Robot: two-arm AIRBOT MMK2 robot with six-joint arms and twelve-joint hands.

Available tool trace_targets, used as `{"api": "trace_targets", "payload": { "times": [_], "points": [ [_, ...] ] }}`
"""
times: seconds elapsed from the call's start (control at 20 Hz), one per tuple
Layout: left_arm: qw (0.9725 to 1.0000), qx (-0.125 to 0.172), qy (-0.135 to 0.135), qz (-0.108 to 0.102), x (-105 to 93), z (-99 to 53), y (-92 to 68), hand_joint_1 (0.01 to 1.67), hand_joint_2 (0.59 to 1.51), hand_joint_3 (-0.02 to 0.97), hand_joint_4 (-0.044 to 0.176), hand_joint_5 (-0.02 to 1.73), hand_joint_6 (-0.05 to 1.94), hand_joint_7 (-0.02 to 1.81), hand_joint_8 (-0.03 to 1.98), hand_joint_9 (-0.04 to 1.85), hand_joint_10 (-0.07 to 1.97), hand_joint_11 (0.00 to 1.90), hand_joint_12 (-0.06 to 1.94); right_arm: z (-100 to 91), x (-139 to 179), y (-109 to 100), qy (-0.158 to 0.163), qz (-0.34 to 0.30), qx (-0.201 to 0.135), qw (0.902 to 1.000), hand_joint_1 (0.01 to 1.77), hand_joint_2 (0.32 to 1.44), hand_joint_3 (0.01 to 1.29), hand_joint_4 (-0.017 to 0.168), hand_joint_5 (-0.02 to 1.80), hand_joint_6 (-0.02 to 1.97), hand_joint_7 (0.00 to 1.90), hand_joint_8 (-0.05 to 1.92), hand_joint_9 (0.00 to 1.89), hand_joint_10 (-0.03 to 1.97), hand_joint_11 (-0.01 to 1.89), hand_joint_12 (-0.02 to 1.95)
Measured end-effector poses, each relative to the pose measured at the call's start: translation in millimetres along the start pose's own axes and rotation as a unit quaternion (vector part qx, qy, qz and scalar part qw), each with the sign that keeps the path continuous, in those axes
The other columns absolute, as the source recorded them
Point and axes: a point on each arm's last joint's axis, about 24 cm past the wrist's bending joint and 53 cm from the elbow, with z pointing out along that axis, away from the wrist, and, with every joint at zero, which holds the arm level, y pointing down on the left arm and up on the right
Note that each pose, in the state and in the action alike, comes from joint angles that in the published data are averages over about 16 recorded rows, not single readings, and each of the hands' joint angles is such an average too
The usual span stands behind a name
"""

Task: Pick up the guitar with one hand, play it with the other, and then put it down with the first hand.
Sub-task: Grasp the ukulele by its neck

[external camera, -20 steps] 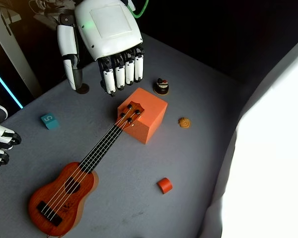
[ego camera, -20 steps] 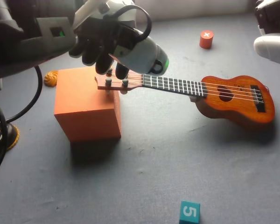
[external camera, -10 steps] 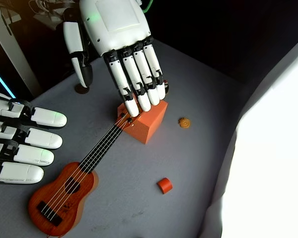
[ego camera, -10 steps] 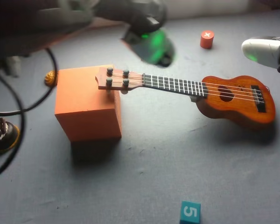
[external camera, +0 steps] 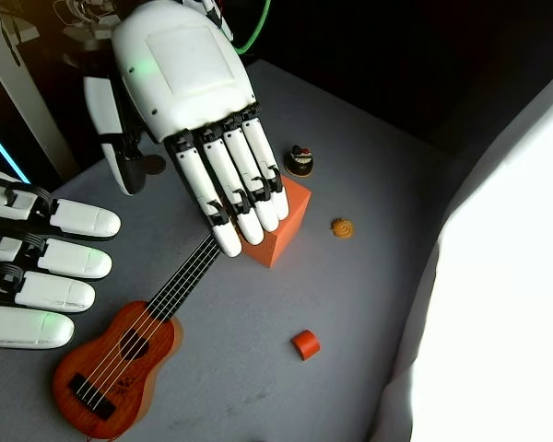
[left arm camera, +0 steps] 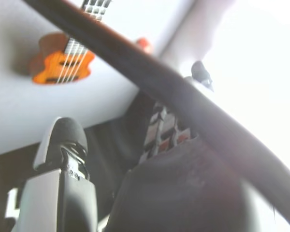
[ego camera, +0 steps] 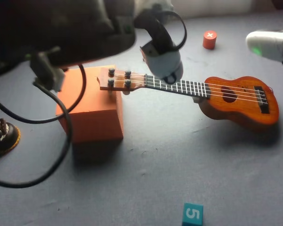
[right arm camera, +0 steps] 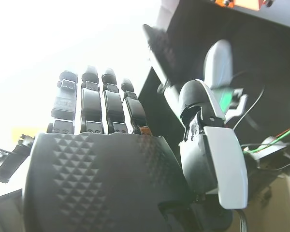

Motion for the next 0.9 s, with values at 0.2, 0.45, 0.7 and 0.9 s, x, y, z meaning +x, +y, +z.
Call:
{"api": "trace_targets", "payload": {
  "times": [0.2,0.45,0.7,0.9],
  "points": [
    [0.9999,-0.013,-0.002,-0.001,10.5,19.0,2.0,0.89,1.104,-0.002,0.0,0.02,-0.01,0.02,-0.01,0.02,0.01,0.02,0.07,0.2,-4,-7,-0.006,0.003,0.008,0.9999,0.26,1.34,0.03,0.0,0.02,0.05,0.09,0.02,0.05,0.09,0.02,0.0],
    [0.9997,-0.022,0.002,0.013,28.3,41.1,0.1,1.06,1.055,-0.003,0.0,0.02,-0.01,0.02,-0.01,0.02,0.01,0.02,0.0,0.8,-7,-14,-0.01,0.003,0.012,0.9999,0.25,1.35,0.03,-0.002,0.02,0.04,0.08,0.02,0.04,0.08,0.02,0.0],
    [0.999,-0.033,0.007,0.028,46.0,57.8,4.2,1.1,1.041,-0.003,0.002,0.02,-0.01,0.02,-0.01,0.02,0.01,0.02,0.0,2.2,-9,-19,-0.007,0.001,0.008,0.9999,0.25,1.35,0.03,-0.002,0.02,0.04,0.08,0.02,0.04,0.07,0.02,0.0],
    [0.9984,-0.042,0.007,0.038,57.8,66.9,11.2,1.11,1.033,-0.003,0.003,0.02,-0.01,0.02,-0.01,0.02,0.01,0.02,0.0,2.9,-7,-22,0.0,-0.001,0.004,1.0,0.25,1.35,0.02,-0.002,0.02,0.04,0.08,0.02,0.04,0.07,0.02,0.0]
  ]
}}
